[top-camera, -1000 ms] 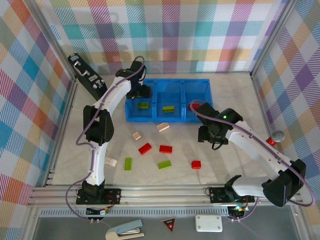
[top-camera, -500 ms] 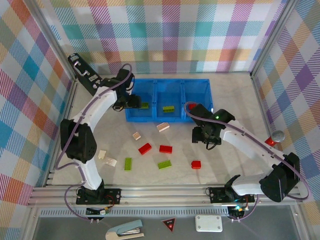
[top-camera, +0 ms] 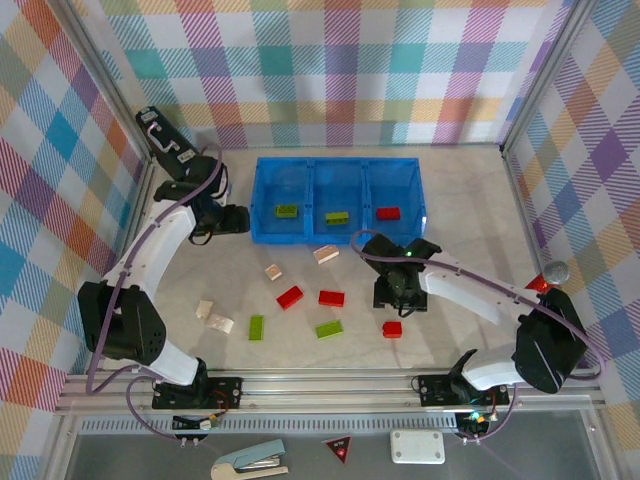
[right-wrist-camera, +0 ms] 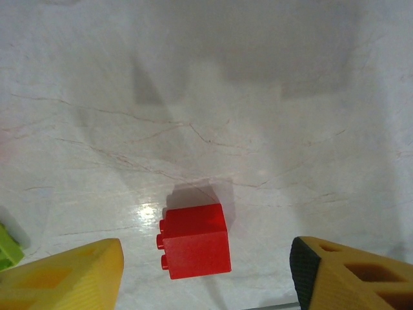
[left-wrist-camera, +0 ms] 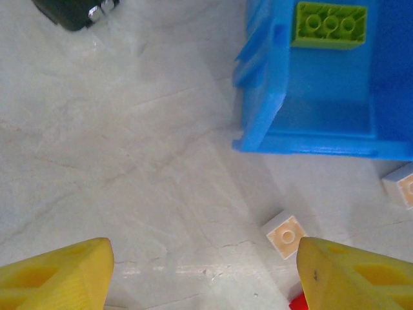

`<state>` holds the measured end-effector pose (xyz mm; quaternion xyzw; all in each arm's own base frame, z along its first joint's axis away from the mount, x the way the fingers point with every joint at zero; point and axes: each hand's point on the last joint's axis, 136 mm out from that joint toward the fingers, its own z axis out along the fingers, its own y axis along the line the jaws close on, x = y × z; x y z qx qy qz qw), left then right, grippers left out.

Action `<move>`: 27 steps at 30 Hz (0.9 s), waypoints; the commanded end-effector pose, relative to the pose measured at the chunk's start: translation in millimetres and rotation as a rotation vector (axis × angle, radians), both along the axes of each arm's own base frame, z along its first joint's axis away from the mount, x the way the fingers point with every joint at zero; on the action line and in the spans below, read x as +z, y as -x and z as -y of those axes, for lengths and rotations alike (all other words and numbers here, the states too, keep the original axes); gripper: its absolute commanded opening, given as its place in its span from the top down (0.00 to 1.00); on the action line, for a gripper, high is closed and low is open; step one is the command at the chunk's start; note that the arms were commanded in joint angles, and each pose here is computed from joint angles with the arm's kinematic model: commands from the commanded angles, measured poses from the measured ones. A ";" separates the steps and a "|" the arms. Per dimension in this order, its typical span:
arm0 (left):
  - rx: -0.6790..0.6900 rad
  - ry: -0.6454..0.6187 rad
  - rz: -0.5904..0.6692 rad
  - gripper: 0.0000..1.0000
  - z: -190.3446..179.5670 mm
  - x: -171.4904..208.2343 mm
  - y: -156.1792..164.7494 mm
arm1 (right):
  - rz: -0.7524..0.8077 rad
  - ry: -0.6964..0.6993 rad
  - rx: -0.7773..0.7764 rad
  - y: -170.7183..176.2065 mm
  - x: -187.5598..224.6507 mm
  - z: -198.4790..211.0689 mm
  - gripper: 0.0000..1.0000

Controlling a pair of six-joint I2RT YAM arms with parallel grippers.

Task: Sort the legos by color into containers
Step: Pick up the lego from the bottom-center of the table.

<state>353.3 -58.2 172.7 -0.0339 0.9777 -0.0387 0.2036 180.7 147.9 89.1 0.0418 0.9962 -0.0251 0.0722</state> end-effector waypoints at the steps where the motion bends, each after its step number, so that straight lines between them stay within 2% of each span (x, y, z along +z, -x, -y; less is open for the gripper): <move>1: -0.014 0.027 0.050 0.26 1.2 -3.8 -2.9 | -0.033 -0.030 -0.051 10.5 -13.8 -5.9 0.31; 15: -0.020 0.012 0.028 0.26 -0.8 -35.3 0.0 | -0.096 -0.052 -0.050 39.1 -49.8 -6.7 0.34; 27: -0.023 -0.001 0.018 0.27 -2.3 -39.4 -1.1 | -0.127 -0.028 -0.035 53.8 -61.6 -4.2 0.39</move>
